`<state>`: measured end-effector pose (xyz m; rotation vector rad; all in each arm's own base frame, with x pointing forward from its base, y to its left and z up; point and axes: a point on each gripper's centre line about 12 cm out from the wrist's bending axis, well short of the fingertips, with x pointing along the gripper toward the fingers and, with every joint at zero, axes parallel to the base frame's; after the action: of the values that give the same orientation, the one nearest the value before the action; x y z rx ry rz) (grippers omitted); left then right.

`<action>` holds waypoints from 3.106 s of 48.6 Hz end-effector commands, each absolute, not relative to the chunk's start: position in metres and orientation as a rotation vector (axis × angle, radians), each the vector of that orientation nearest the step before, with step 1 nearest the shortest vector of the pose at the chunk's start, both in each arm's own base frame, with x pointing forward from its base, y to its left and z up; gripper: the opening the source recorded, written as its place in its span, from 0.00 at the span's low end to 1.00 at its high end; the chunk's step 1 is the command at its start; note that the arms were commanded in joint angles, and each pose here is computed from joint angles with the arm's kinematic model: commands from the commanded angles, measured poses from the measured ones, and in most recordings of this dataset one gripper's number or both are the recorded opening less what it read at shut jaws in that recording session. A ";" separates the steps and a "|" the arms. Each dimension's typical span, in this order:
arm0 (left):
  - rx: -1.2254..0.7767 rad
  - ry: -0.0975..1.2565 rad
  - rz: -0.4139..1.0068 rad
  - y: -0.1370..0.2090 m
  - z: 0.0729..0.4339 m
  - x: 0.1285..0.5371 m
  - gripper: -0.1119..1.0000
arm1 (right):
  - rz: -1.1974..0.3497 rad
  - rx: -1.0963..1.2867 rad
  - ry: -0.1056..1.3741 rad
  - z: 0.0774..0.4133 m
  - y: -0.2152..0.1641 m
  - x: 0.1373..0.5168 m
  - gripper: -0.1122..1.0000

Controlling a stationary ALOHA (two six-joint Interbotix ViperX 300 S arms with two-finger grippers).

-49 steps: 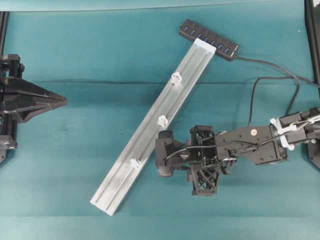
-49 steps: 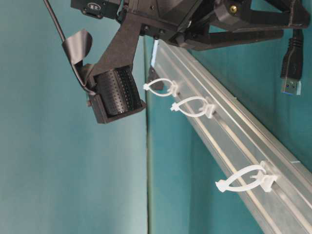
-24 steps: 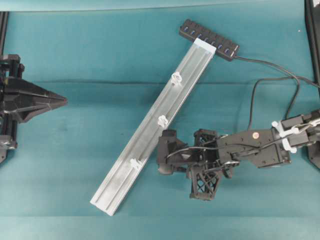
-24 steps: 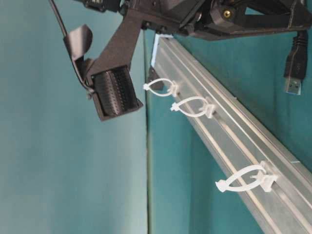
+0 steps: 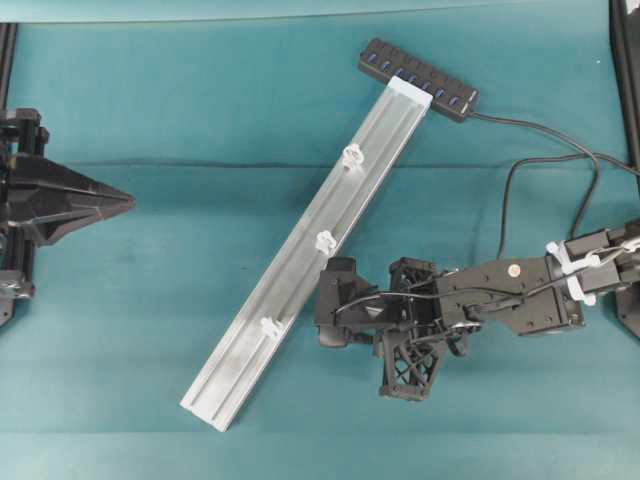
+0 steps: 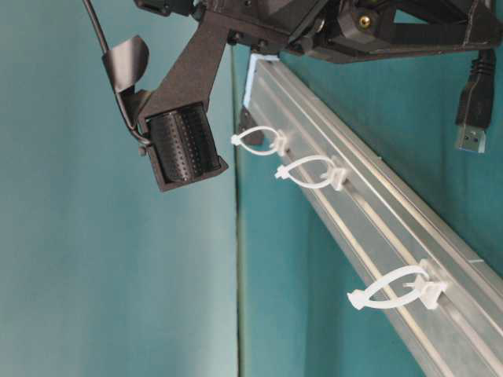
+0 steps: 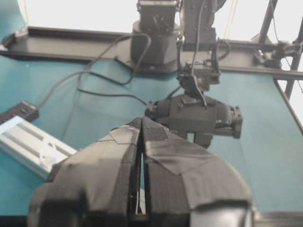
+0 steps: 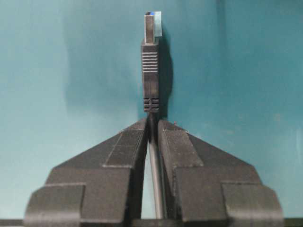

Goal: Pass the USB cable through three rings with both arms.

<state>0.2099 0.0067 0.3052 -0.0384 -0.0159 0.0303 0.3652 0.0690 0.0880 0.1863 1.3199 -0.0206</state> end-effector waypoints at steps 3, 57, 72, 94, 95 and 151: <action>-0.038 -0.037 0.033 0.007 0.314 0.211 0.09 | 0.000 0.157 1.363 0.078 0.077 0.356 0.22; -0.161 -0.045 0.028 0.007 0.316 0.210 0.09 | 0.127 -0.099 1.368 0.266 -0.054 0.319 0.19; -0.152 -0.013 0.034 0.007 0.318 0.205 0.09 | 0.118 -0.171 1.356 0.268 -0.114 0.303 0.19; -0.153 0.019 0.093 0.018 0.317 0.200 0.09 | 0.201 -0.627 1.243 0.235 -0.177 0.301 0.19; -0.153 0.017 0.096 0.019 0.317 0.200 0.09 | 0.198 -0.633 1.237 0.232 -0.178 0.303 0.19; -0.163 0.024 0.104 0.021 0.317 0.203 0.68 | 0.382 -0.821 1.244 0.161 -0.200 0.342 0.19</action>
<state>0.2010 0.0200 0.3066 -0.1654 0.0501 0.1034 0.3384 -0.2009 0.1609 -0.8018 1.2573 0.3686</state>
